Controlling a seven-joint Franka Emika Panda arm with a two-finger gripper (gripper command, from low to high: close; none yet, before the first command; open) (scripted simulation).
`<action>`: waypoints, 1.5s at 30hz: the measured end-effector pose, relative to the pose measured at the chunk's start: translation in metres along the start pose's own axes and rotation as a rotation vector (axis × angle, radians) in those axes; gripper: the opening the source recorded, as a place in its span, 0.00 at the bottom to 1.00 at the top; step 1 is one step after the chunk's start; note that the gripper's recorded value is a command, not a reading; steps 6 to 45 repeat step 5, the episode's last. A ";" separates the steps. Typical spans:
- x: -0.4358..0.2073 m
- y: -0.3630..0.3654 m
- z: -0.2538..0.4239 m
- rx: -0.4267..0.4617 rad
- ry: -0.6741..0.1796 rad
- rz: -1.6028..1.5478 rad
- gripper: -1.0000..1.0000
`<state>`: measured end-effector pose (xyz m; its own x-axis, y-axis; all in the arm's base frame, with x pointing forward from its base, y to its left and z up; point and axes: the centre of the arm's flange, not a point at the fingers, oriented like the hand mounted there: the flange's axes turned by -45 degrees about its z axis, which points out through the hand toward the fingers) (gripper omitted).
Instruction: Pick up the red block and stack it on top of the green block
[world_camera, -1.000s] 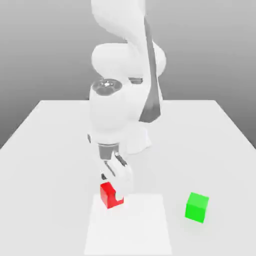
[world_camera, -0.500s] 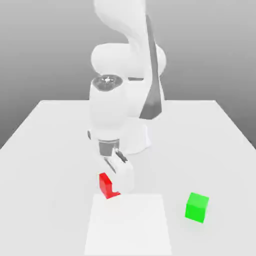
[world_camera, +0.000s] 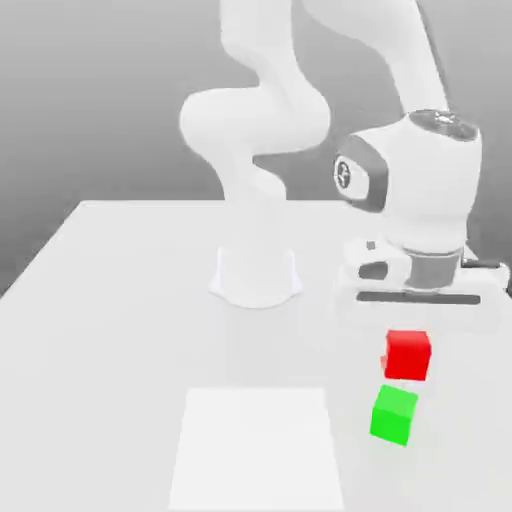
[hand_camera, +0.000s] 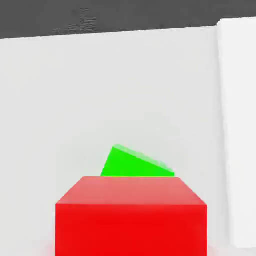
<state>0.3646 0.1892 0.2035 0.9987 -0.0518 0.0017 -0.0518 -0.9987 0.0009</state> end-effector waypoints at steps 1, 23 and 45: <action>0.000 0.001 0.011 0.000 0.000 0.000 0.00; 0.000 0.001 0.019 0.001 0.000 0.000 1.00; 0.000 0.001 0.019 0.001 0.000 0.000 1.00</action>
